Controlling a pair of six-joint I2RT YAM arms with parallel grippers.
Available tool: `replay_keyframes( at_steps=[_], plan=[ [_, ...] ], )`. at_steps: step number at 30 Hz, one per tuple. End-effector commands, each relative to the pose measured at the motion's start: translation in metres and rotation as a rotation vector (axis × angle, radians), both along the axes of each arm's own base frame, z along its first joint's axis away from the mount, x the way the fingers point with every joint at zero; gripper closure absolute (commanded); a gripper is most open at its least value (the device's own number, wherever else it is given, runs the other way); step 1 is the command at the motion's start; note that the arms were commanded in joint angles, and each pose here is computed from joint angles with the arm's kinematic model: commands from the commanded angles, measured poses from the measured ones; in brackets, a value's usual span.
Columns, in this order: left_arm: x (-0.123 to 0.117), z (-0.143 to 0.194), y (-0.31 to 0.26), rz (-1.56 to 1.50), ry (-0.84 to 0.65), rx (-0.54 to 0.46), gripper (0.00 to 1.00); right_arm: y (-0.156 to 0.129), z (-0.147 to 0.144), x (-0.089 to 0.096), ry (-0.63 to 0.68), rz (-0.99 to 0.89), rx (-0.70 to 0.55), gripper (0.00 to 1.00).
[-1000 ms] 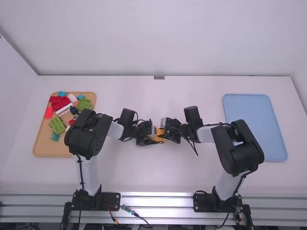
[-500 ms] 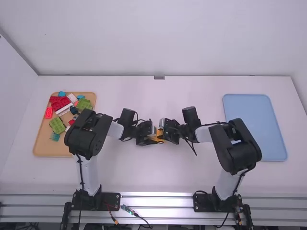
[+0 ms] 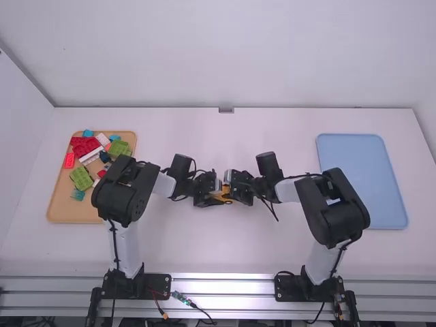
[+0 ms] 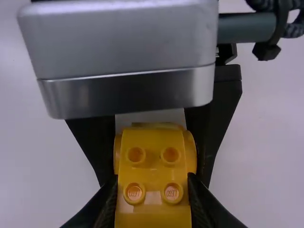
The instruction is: Assemble lego blocks to make yellow taxi
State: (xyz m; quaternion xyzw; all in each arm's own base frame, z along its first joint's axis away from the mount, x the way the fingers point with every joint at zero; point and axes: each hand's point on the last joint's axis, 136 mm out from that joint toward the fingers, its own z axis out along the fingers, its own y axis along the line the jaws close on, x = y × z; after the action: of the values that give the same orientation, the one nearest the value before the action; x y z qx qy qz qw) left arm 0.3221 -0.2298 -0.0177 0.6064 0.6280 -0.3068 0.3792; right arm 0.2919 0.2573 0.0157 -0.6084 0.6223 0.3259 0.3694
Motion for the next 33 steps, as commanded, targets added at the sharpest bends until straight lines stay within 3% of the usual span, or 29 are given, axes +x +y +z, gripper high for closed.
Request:
replay_keyframes(
  at_steps=[1,19,33],
  plan=[
    [-0.0036,-0.0296,0.0118,0.036,0.023,0.109,0.98,-0.0001,-0.0024,0.0049,-0.013,-0.003,-0.013,1.00],
    [-0.0061,-0.0309,0.0124,0.030,0.031,0.114,0.98,-0.0023,-0.0049,0.0116,-0.028,-0.020,-0.046,1.00],
    [-0.0058,-0.0297,0.0116,0.027,0.027,0.106,0.98,-0.0040,-0.0111,0.0062,-0.005,-0.001,-0.067,1.00]
  ],
)
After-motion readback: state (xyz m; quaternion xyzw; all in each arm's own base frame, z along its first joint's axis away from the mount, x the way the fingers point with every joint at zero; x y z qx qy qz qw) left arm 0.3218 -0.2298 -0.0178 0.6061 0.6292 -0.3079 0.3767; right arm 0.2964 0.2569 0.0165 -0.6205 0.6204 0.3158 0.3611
